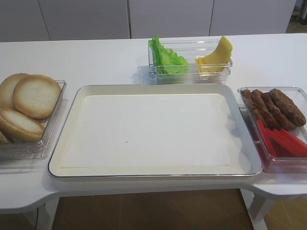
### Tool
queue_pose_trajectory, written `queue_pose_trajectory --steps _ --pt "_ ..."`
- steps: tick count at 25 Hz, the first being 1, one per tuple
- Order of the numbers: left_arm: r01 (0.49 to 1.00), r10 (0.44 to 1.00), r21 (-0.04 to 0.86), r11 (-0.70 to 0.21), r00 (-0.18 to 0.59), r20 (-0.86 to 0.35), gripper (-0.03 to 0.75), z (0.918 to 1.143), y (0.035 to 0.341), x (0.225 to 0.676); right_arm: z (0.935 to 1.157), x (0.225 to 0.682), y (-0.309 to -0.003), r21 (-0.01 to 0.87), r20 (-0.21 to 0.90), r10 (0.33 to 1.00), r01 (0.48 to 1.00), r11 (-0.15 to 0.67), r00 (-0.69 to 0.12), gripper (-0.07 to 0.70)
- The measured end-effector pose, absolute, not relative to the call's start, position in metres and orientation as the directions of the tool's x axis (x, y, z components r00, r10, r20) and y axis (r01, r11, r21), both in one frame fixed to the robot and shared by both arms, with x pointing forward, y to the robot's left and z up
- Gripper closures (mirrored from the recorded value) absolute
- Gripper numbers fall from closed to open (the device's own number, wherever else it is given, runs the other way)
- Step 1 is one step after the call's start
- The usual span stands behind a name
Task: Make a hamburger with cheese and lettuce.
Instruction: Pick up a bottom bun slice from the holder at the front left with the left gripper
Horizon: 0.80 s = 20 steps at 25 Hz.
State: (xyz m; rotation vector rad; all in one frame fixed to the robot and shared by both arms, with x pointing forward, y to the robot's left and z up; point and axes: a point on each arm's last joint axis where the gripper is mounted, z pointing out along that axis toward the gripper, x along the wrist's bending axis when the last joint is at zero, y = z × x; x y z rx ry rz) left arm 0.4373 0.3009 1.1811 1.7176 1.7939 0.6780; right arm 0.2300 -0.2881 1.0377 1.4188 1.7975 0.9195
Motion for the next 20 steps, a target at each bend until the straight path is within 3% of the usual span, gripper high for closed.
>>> queue_pose_trajectory --steps 5,9,13,16,20 --pt "0.741 0.997 0.668 0.07 -0.038 -0.062 0.339 1.192 0.301 0.493 1.038 0.23 -0.288 0.842 -0.073 0.979 0.514 0.164 -0.193 0.351" --pt "0.797 0.995 0.595 0.1 -0.071 -0.072 0.339 1.181 0.309 0.529 1.038 0.23 -0.288 0.842 -0.073 0.979 0.514 0.164 -0.193 0.351" --pt "0.853 0.987 0.496 0.162 -0.132 -0.096 0.339 1.155 0.328 0.558 1.038 0.23 -0.288 0.842 -0.073 0.979 0.514 0.164 -0.193 0.351" --pt "0.889 0.987 0.432 0.15 -0.111 -0.114 0.339 1.138 0.34 0.571 1.038 0.23 -0.288 0.842 -0.073 0.979 0.514 0.164 -0.193 0.351" --pt "0.931 0.995 0.361 0.058 -0.023 -0.101 0.339 1.115 0.348 0.583 1.038 0.23 -0.288 0.842 -0.073 0.979 0.514 0.164 -0.193 0.351"
